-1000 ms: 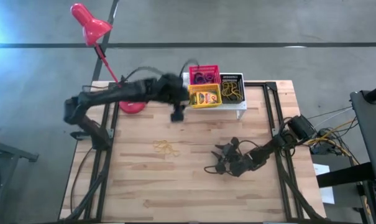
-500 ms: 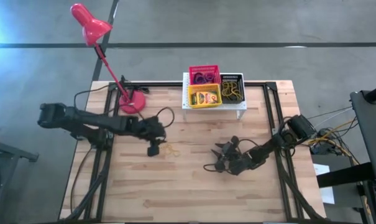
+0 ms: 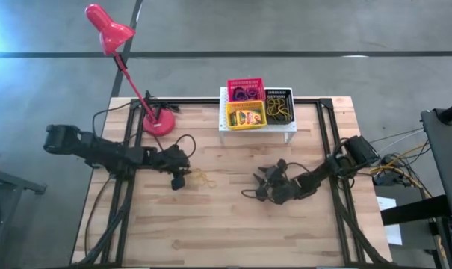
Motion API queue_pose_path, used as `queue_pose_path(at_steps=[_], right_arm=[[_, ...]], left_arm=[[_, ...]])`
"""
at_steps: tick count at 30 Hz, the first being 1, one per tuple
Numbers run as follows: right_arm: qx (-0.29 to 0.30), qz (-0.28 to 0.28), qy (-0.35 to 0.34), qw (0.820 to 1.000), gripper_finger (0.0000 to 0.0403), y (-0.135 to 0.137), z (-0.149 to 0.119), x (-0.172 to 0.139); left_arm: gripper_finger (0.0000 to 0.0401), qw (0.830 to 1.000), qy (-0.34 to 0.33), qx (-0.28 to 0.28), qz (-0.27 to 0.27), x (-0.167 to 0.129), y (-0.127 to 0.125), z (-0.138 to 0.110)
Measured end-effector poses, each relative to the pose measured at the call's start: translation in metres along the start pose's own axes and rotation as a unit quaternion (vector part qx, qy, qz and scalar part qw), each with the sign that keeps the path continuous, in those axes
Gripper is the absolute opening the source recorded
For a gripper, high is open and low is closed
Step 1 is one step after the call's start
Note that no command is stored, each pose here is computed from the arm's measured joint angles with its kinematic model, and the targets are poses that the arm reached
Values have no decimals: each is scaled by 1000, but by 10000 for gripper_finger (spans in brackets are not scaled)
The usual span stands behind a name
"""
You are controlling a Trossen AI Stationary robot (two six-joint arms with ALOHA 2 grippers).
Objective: Pick & Place Office Desk Supplies
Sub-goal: Put the yellow rubber band into the black bin on the shelf
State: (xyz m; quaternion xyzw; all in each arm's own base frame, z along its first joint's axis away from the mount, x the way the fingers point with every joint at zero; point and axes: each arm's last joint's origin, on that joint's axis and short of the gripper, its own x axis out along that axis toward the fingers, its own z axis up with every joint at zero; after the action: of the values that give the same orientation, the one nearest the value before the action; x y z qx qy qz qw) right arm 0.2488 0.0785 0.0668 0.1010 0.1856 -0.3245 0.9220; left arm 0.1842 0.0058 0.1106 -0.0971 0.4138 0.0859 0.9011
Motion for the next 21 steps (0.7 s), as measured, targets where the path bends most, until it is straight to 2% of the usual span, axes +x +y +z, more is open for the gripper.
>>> queue_pose_path(at_steps=[6,13,21], right_arm=[[2,-5,0,1000,166,-2,1,2],[3,-6,0,1000,166,-2,1,3],[3,-6,0,1000,166,-2,1,3]], left_arm=[[122,998,-53,31,1,1,2,-7],[122,995,-99,26,2,0,4,-14],[122,995,-96,26,7,5,5,-15]])
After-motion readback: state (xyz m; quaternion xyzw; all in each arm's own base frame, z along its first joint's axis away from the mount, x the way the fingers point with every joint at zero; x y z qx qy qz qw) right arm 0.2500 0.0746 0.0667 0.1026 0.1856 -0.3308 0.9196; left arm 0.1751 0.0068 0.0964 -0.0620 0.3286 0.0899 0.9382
